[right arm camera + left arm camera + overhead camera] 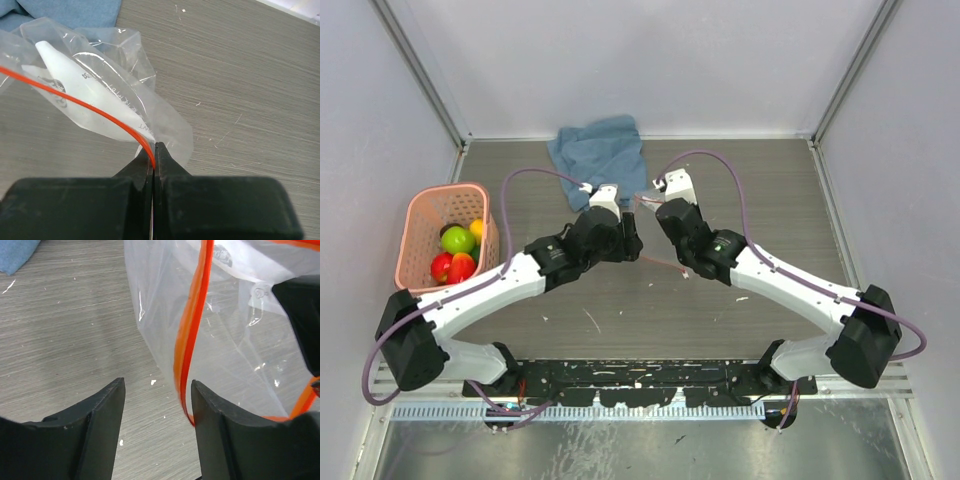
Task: Place the food in the zip-top bag and seal the zipper
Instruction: Open the zipper of the food storage bag at the center of the board, then pick up the fake fruit from the bin.
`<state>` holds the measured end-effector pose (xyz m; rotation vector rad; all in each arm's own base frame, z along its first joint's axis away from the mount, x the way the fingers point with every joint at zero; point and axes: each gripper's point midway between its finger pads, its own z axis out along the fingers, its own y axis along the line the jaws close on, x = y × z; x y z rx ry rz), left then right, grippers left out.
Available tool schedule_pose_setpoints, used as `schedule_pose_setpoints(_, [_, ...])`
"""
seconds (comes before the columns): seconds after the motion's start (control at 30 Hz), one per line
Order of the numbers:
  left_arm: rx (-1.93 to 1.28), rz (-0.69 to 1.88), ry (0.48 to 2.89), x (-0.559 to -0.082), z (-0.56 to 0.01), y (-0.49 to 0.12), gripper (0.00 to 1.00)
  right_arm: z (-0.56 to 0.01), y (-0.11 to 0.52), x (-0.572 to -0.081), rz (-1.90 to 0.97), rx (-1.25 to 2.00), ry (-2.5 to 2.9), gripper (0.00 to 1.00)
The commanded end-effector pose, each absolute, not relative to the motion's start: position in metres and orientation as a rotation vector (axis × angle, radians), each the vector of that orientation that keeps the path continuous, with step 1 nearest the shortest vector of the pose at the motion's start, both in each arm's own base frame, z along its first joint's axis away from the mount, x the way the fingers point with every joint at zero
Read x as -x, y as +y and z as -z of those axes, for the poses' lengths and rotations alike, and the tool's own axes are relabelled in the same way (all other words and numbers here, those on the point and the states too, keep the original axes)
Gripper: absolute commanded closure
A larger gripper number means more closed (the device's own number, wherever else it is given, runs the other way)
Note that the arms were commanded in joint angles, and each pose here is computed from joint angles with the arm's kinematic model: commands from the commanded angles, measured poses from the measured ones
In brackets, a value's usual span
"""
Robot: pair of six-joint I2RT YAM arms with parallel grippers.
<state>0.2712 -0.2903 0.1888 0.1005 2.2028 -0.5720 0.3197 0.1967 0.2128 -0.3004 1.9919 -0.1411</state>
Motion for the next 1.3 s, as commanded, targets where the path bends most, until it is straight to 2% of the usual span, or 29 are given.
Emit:
schedule_pose_setpoints(0.0, [-0.048,0.709,2.062,-0.27,-0.236,-0.29,0.39,-0.221,0.204,-0.325,0.087,0.252,1.971,0.99])
schedule_pose_setpoints(0.23, [-0.021,0.743,2.031,-0.264,-0.248,-0.277,0.22,-0.215,0.206,-0.327,0.092,0.243,1.979,0.99])
schedule_pose_setpoints(0.37, [0.009,0.69,2.043,-0.266,-0.248,-0.255,0.17,-0.216,0.203,-0.328,0.104,0.227,1.97,0.99])
schedule_pose_setpoints(0.53, [0.081,0.548,2.091,-0.269,-0.239,-0.208,0.13,-0.216,0.203,-0.329,0.111,0.227,1.965,0.99])
schedule_pose_setpoints(0.73, [0.167,0.286,2.094,-0.265,-0.244,-0.134,0.01,-0.211,0.204,-0.328,0.107,0.238,1.97,0.99])
schedule_pose_setpoints(1.07, [0.288,-0.065,2.121,-0.255,-0.252,-0.037,0.02,-0.205,0.207,-0.327,0.09,0.27,1.976,0.99])
schedule_pose_setpoints(1.27, [0.469,-0.215,2.117,-0.258,-0.252,0.021,0.02,-0.207,0.21,-0.327,0.073,0.285,1.973,0.99])
